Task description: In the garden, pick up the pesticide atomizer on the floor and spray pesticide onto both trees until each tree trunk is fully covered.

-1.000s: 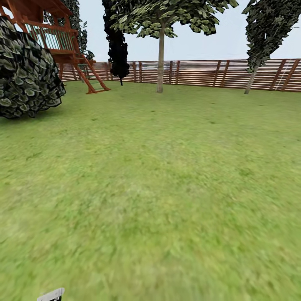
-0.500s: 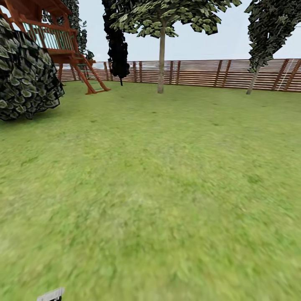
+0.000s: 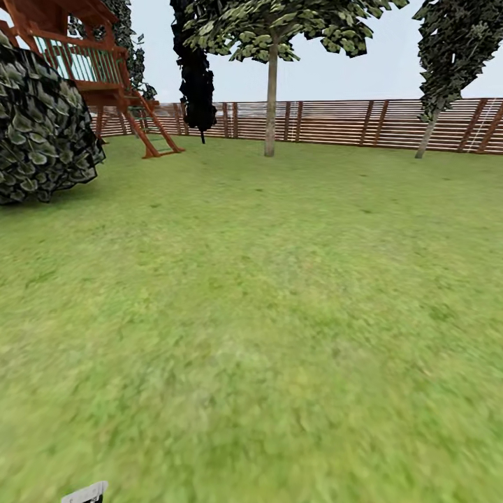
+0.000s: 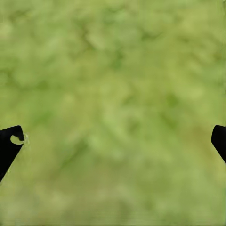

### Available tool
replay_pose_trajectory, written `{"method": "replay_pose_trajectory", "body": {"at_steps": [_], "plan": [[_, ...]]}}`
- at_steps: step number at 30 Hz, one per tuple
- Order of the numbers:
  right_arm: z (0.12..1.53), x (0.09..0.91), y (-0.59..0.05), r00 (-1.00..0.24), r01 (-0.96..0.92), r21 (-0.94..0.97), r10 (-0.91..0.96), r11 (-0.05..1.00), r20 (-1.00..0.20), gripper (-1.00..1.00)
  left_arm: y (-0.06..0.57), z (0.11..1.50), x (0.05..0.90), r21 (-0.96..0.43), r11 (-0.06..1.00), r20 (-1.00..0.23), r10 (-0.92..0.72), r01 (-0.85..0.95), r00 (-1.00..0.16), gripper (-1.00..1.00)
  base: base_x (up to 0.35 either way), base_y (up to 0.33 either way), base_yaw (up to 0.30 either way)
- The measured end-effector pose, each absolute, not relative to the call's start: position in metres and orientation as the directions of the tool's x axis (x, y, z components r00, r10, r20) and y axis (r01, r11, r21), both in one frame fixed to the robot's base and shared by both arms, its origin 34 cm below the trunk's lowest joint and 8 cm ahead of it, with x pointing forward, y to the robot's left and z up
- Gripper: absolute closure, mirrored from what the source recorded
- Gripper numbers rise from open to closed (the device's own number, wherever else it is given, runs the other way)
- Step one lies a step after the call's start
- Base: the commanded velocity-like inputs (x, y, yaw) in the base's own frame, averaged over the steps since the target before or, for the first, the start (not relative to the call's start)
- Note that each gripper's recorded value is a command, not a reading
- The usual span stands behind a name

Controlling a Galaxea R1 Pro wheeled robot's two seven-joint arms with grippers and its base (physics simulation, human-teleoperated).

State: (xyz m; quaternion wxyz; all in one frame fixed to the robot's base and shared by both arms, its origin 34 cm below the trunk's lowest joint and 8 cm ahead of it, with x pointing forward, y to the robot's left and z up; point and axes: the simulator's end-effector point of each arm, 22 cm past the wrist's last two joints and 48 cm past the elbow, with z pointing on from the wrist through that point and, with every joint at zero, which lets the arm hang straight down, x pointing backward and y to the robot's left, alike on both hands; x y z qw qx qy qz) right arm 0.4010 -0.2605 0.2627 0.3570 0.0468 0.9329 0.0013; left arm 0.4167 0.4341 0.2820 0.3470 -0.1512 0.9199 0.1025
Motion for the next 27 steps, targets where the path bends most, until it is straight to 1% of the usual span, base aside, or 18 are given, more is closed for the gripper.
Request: {"method": "replay_pose_trajectory", "body": {"at_steps": [27], "plan": [[0.2628, 0.4011, -0.2605, -0.741, 0.086, 0.036, 0.088, 0.996, -0.666, -1.00, 0.4341, 0.2820, 0.4167, 0.084, 0.933, -0.669, -0.207, -0.349, -0.714, 1.00, 0.335, 0.080, 0.000]]}}
